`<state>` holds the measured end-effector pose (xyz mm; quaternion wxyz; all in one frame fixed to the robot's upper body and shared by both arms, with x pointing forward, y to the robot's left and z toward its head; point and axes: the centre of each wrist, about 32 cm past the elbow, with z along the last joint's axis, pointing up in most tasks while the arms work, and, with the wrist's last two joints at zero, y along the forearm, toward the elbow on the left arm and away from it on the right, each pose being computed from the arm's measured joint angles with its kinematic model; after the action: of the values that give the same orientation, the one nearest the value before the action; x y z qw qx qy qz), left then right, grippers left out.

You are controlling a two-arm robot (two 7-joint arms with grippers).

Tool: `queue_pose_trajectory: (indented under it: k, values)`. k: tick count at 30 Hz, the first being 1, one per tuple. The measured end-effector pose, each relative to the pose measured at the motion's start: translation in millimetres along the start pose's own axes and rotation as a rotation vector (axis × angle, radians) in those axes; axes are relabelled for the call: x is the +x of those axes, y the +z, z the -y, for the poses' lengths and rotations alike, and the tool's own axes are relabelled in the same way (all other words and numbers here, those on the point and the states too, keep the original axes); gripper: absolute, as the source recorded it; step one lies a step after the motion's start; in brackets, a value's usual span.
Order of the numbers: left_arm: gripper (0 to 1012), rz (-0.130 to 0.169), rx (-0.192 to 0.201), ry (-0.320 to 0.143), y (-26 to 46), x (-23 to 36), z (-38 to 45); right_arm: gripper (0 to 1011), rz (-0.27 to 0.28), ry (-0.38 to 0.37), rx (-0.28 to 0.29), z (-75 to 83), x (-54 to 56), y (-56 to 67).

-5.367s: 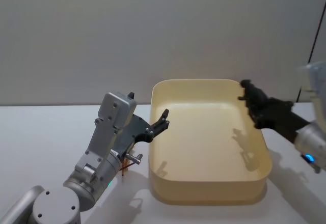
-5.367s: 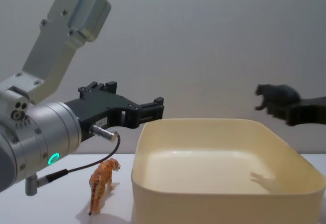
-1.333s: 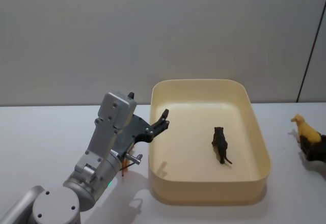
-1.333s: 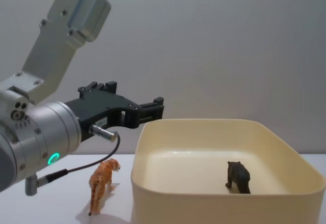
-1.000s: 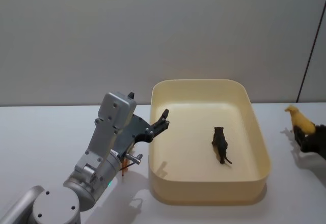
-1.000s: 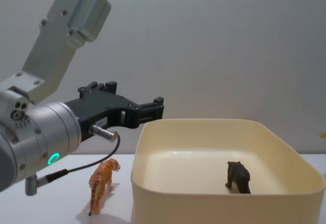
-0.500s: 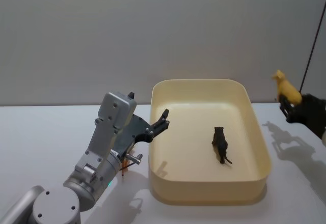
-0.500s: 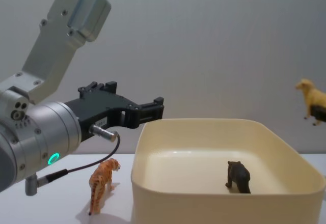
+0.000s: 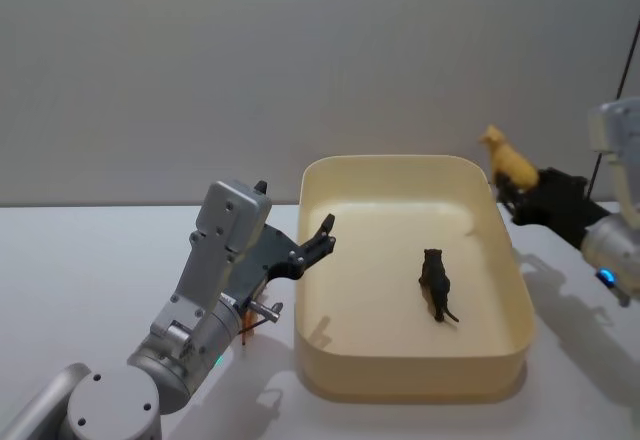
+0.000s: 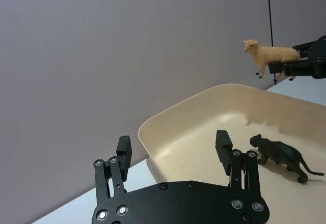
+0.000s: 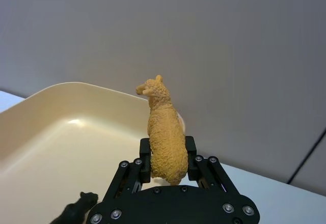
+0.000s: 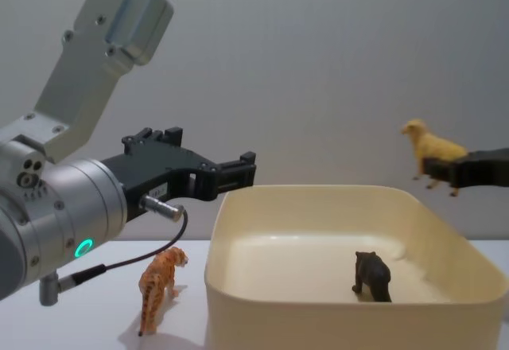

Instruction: Pick up the toy alternately with two hands and place it into the central storage box.

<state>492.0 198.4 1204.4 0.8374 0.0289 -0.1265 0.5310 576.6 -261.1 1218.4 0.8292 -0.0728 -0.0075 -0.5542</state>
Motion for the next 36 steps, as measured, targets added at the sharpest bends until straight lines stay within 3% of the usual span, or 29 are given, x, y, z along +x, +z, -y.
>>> queue_pose_trajectory:
  k: [8,21,30,36]
  values:
    - [1001,0.000,0.000,0.000,0.0,0.0,0.0,371,0.013,0.038,-0.016,-17.3,-12.7,1.9]
    - [1001,0.000,0.000,0.000,0.0,0.0,0.0,768,0.027,0.068,-0.024,-30.2,-22.9,3.9]
    - [1001,0.000,0.000,0.000,0.0,0.0,0.0,999,0.013,0.052,-0.008,-23.3,-17.5,6.5]
    - [1001,0.000,0.000,0.000,0.0,0.0,0.0,1001,-0.007,0.027,0.001,-12.9,-11.5,7.6]
